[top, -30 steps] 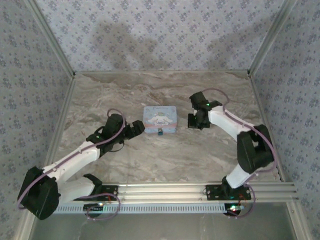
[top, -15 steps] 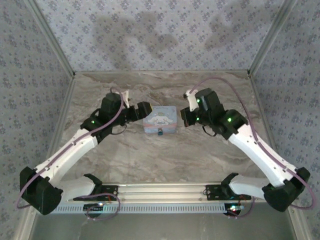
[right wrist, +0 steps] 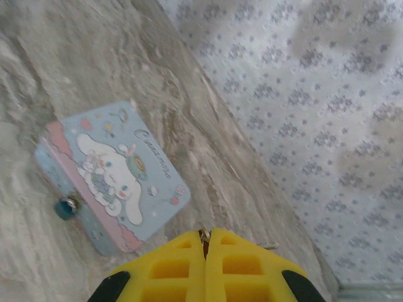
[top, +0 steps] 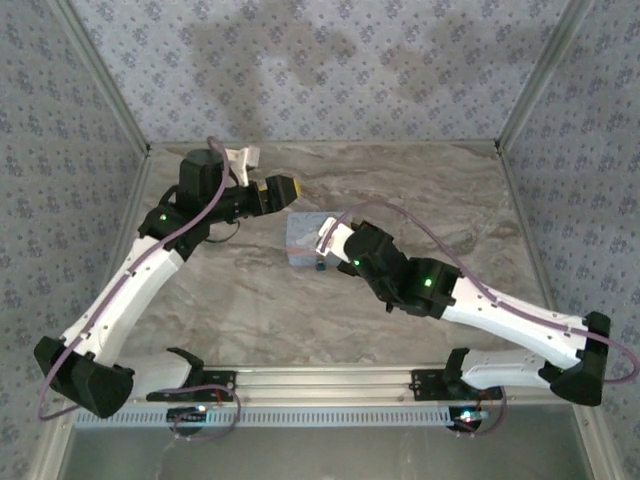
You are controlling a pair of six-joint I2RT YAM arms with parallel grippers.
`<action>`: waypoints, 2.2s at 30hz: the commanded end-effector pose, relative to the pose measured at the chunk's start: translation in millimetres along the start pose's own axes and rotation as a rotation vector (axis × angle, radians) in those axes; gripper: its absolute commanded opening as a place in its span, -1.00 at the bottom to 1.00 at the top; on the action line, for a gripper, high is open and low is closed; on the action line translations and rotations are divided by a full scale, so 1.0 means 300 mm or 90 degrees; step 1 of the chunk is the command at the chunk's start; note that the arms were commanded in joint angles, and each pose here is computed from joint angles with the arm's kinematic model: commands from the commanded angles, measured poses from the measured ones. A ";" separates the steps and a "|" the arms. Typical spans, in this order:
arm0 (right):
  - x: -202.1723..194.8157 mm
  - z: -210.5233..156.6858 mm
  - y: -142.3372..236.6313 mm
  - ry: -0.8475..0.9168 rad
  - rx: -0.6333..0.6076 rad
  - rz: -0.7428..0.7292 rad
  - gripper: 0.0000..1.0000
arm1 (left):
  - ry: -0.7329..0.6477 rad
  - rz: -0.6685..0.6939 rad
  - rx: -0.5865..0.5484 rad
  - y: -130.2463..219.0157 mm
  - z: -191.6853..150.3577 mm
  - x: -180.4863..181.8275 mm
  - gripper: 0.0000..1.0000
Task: Unlock the padlock with the key
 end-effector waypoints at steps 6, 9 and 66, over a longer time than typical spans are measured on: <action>0.029 0.114 0.164 -0.063 -0.182 0.222 -1.00 | -0.001 -0.089 0.117 -0.007 -0.059 -0.057 0.49; 0.070 0.122 0.199 -0.025 -0.230 0.267 -1.00 | 0.007 -0.115 0.144 0.006 -0.078 -0.076 0.48; -0.243 0.000 0.047 -1.111 -0.249 0.394 -1.00 | -0.435 -0.193 -0.227 -0.098 -0.276 -0.202 0.20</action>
Point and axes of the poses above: each hand's point on the last joint's axis, 136 mm out from that joint toward the fingers, its own y axis back along the fingers, its own x axis along the line the jaws close on, z = x × y, the point moved 5 cm from there along y, back along the fingers, and after that the axes turned 6 degrees about y, right-handed, at the moved point
